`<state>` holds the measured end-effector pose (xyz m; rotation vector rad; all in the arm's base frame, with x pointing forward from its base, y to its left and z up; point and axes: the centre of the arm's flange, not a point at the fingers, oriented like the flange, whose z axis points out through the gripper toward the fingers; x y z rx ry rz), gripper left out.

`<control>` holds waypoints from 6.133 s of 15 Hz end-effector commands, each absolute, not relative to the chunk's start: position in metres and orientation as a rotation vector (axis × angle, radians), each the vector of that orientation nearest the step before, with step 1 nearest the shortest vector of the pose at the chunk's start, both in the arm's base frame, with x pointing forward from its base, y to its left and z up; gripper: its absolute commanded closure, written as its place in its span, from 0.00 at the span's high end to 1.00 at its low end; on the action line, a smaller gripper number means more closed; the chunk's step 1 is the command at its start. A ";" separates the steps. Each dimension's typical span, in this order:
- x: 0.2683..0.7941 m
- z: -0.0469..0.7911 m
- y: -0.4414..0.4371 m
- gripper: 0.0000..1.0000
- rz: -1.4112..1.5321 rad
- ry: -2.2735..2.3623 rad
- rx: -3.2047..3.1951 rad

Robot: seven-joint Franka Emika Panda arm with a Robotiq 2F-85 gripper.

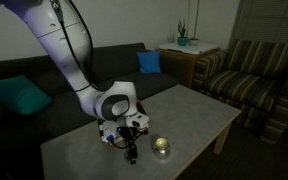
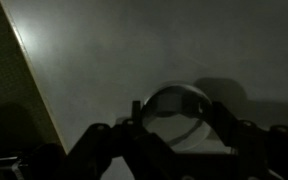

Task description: Cover the silver bottle with the silver lid

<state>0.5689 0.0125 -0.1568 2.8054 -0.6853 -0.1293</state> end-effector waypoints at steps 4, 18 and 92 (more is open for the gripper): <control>0.539 -0.111 0.010 0.45 0.052 -0.649 2.754; 0.541 -0.086 -0.022 0.70 0.485 -0.374 2.790; 0.635 -0.129 -0.115 0.45 -0.285 -0.728 3.017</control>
